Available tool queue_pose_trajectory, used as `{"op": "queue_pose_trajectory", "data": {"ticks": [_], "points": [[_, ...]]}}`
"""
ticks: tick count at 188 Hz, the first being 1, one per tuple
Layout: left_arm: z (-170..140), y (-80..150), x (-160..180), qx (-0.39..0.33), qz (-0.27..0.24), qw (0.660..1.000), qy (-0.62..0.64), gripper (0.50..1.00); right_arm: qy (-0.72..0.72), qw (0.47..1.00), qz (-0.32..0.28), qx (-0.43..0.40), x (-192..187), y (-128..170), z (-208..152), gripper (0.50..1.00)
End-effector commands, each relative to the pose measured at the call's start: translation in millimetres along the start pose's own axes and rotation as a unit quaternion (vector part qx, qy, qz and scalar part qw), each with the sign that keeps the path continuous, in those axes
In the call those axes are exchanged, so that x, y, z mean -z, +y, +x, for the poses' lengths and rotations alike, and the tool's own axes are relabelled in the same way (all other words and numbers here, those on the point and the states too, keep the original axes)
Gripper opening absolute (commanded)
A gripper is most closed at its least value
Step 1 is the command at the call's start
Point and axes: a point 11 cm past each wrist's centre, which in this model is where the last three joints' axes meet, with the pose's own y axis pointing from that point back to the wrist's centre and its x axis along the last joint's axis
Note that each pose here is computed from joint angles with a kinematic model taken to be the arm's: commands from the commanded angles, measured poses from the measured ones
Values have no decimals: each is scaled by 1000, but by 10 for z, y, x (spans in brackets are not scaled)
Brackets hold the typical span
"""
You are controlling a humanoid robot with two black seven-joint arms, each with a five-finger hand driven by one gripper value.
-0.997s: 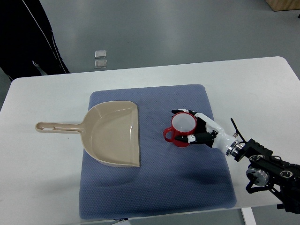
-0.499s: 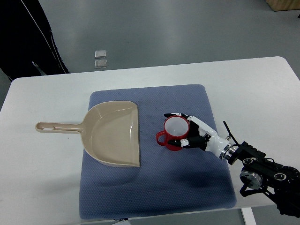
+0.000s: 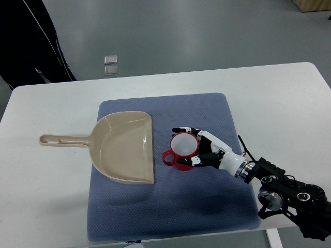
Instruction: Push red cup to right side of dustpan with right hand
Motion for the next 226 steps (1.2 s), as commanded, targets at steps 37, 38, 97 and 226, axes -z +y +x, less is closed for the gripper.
{"op": "queue_pose_trajectory", "data": {"ticks": [37,38,97,226], "points": [[0,0,-1,0,0,1000,1,1000,12,1000,-1,12,-12,-51,-176,934],[0,0,0,0,0,1000,0,1000,12,1000,-1,12,-12,-51,-175,934],[0,0,0,0,0,1000,0,1000,8,1000,1,22,-13,-77,-260,934],[0,0,0,0,0,1000,0,1000,11,1000,18,19,425,107,320,934]]}}
